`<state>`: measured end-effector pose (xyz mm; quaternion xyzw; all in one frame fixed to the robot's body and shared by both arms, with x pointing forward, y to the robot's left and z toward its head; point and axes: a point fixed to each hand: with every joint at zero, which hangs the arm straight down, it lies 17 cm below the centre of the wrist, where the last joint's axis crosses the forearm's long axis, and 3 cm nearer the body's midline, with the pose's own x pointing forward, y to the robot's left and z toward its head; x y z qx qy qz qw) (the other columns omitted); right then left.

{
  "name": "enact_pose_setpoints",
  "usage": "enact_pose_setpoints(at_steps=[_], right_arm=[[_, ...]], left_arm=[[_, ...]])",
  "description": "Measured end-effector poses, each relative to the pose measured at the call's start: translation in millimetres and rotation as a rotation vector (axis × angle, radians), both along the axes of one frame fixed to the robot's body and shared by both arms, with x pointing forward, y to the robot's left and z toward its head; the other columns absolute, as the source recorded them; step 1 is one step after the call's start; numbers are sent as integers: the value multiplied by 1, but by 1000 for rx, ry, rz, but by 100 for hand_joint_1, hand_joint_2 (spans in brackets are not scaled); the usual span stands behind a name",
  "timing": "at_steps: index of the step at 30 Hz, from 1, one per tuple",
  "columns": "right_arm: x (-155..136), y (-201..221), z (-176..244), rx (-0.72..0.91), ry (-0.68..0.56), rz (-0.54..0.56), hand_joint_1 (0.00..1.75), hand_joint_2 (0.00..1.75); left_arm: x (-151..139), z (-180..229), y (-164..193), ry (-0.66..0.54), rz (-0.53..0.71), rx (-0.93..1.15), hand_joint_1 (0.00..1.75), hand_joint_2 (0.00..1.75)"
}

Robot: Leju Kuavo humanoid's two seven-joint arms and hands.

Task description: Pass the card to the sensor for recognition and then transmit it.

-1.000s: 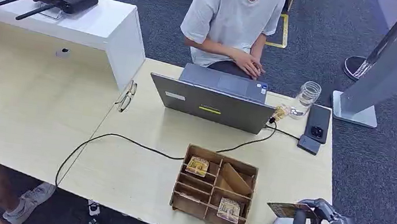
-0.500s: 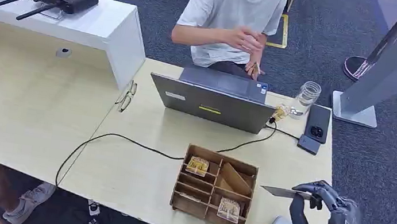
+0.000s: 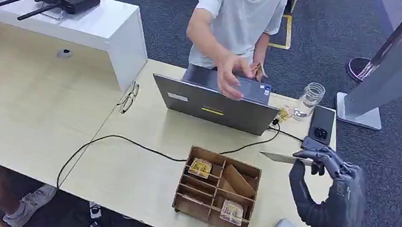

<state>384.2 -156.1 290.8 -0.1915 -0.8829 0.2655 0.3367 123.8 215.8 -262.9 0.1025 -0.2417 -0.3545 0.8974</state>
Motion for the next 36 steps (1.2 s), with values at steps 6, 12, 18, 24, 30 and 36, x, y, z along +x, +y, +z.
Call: enact_pose_setpoints(at_steps=[6, 12, 18, 24, 30, 36], right_arm=[[18, 9, 5, 13, 19, 0, 175, 175], [40, 14, -12, -13, 85, -23, 175, 175], [55, 18, -33, -47, 140, -48, 175, 175], [65, 23, -48, -66, 183, -64, 175, 175], [67, 32, -59, -73, 212, -54, 45, 175], [67, 36, -68, -75, 248, -42, 0, 0]], left_arm=[[2, 0, -1, 5, -30, 8, 0, 0], [2, 0, 0, 7, -52, 16, 0, 0], [3, 0, 1, 5, -67, 20, 0, 0], [4, 0, -1, 4, -81, 21, 0, 0], [4, 0, -1, 6, -83, 19, 0, 0], [4, 0, -1, 6, -82, 19, 0, 0]])
